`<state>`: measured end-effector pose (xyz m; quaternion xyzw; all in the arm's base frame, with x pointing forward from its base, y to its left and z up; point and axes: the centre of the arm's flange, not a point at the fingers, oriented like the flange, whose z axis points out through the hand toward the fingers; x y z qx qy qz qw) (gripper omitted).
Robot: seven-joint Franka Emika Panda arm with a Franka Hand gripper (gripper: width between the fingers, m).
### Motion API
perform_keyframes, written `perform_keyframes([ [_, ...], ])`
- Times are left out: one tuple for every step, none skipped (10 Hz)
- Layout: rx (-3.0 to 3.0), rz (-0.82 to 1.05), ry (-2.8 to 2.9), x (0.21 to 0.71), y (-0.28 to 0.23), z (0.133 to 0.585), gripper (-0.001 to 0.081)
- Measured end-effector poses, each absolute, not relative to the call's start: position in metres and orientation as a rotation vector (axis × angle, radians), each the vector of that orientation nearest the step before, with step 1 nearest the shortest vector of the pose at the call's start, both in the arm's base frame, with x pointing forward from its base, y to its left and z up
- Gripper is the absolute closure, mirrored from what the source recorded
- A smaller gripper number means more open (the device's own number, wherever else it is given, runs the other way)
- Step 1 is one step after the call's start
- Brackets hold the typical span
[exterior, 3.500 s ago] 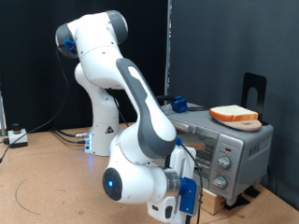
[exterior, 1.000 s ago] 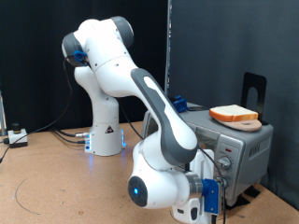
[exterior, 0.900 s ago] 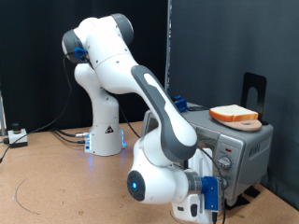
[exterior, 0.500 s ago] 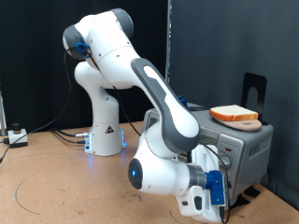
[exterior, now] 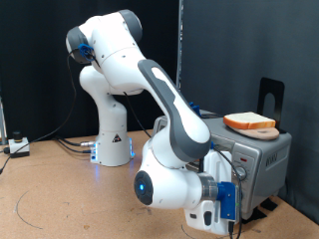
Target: Make a piece of toast with the oven
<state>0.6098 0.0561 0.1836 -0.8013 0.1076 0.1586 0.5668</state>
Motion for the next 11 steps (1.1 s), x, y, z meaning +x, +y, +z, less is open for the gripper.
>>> perform_keyframes([
  [-1.88,0.433,0.256,0.608,0.052,0.184,0.0806],
  [-1.878,0.482,0.254,0.606,0.047,0.185,0.0694],
  [-1.879,0.514,0.25,0.604,0.042,0.183,0.0527],
  [-1.882,0.534,0.258,0.602,0.038,0.18,0.0527],
  [-1.884,0.548,0.265,0.599,0.036,0.176,0.0342],
  [-1.882,0.559,0.271,0.597,0.035,0.171,0.0342],
  [-1.876,0.571,0.276,0.594,0.037,0.166,0.0141],
  [-1.867,0.584,0.277,0.592,0.041,0.16,0.0044],
  [-1.859,0.596,0.275,0.59,0.047,0.157,0.0044],
  [-1.852,0.607,0.271,0.588,0.054,0.156,0.0008],
  [-1.85,0.612,0.269,0.586,0.059,0.155,0.0008],
])
